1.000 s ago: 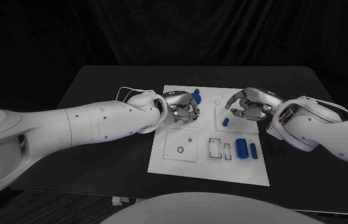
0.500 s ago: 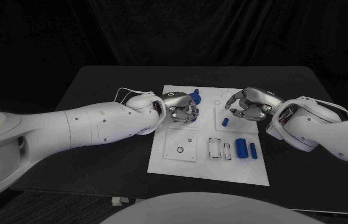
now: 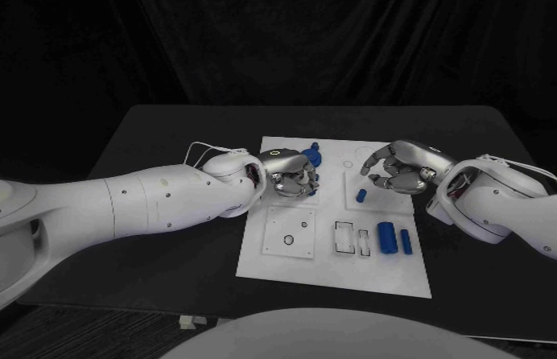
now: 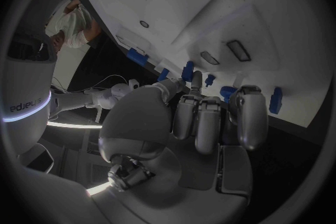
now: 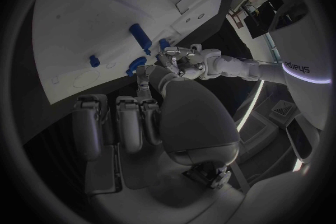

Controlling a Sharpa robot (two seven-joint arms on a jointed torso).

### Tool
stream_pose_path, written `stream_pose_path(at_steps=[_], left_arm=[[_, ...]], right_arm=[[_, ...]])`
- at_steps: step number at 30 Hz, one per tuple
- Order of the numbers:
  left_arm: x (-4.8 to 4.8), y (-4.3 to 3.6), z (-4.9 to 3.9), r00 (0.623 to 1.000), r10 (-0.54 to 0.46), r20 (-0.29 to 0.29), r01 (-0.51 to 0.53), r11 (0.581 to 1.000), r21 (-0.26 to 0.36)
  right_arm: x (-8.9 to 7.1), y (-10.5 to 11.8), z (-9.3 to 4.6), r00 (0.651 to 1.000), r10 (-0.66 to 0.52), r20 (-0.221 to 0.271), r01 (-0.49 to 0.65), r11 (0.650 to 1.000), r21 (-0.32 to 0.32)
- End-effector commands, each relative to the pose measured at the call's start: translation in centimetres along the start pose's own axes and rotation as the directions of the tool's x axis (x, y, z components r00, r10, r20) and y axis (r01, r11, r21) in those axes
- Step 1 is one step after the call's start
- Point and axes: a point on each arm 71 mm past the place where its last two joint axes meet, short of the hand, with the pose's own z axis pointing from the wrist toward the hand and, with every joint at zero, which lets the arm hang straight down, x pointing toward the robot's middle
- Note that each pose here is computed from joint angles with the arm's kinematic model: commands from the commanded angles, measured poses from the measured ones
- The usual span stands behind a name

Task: Assemble the parts on the task board

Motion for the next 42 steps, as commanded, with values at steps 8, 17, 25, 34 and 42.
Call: stream_pose_path(at_steps=[8, 17, 25, 34, 42], left_arm=[[0.03, -0.27, -0.15, 1.000, 0.002, 0.026, -0.003, 0.999, 0.038], [0.02, -0.22, -0.33, 0.999, 0.002, 0.037, -0.004, 0.999, 0.051], [0.03, -0.12, -0.40, 0.999, 0.003, 0.040, -0.005, 0.998, 0.056], [0.13, 0.04, -0.48, 1.000, 0.001, 0.030, -0.003, 0.999, 0.050], [0.31, 0.13, -0.43, 1.000, -0.001, 0.014, 0.001, 0.999, 0.037]], right_arm=[[-0.01, 0.01, -0.07, 1.000, -0.001, 0.013, 0.001, 1.000, -0.003], [-0.01, 0.00, -0.07, 1.000, -0.001, 0.013, 0.001, 1.000, -0.003], [0.01, 0.01, -0.06, 1.000, -0.001, 0.013, 0.001, 1.000, -0.003], [0.01, -0.02, -0.08, 1.000, 0.000, 0.012, 0.001, 1.000, -0.002], [0.02, -0.02, -0.08, 1.000, 0.000, 0.011, 0.000, 1.000, -0.002]])
